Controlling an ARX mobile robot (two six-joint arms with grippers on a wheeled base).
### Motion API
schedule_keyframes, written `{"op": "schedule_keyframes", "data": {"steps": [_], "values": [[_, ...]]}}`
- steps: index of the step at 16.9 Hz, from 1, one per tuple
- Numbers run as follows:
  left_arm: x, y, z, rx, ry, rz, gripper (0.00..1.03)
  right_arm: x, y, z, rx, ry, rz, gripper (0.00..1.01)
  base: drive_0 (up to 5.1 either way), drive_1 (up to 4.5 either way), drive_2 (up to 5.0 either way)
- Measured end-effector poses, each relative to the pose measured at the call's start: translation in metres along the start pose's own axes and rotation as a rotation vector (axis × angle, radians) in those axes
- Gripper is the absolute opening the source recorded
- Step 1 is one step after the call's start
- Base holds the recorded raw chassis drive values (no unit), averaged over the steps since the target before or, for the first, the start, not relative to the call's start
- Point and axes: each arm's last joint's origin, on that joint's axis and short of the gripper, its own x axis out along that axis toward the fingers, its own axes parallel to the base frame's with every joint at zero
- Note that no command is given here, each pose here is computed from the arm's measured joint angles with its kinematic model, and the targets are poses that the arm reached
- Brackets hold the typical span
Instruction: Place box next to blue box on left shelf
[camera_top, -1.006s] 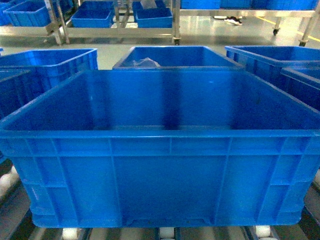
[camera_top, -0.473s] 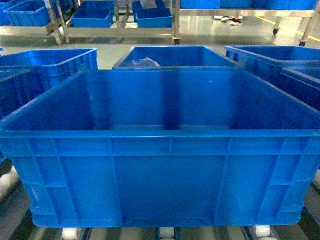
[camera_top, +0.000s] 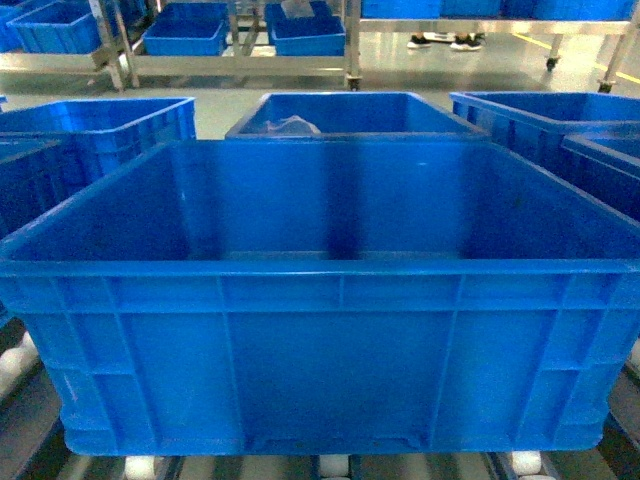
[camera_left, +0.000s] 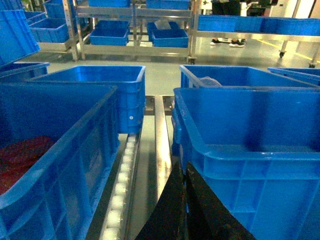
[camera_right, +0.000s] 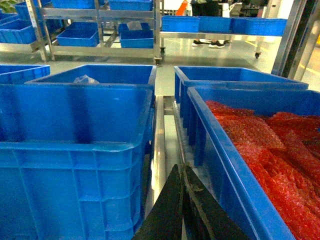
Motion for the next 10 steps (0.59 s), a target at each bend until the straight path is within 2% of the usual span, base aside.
{"op": "schedule_keyframes", "data": {"steps": [1, 7, 8, 10], "values": [[0.0000, 0.0000, 0.0000, 0.000, 0.000, 0.000, 0.08, 0.0000, 0.0000, -0.0001, 0.000, 0.001, 0.000, 0.06, 0.0, 0.00, 0.0], [0.0000, 0.0000, 0.0000, 0.000, 0.000, 0.000, 0.93, 0.0000, 0.0000, 0.0000, 0.000, 0.000, 0.000, 0.92, 0.0, 0.00, 0.0], [0.0000, 0.0000, 0.0000, 0.002, 0.000, 0.000, 0.99, 0.0000, 0.0000, 0.0000, 0.000, 0.000, 0.000, 1.00, 0.0, 0.00, 0.0], [0.0000, 0.0000, 0.0000, 0.002, 0.000, 0.000, 0.98, 0.0000, 0.0000, 0.0000, 0.000, 0.000, 0.000, 0.98, 0.0, 0.00, 0.0]]}}
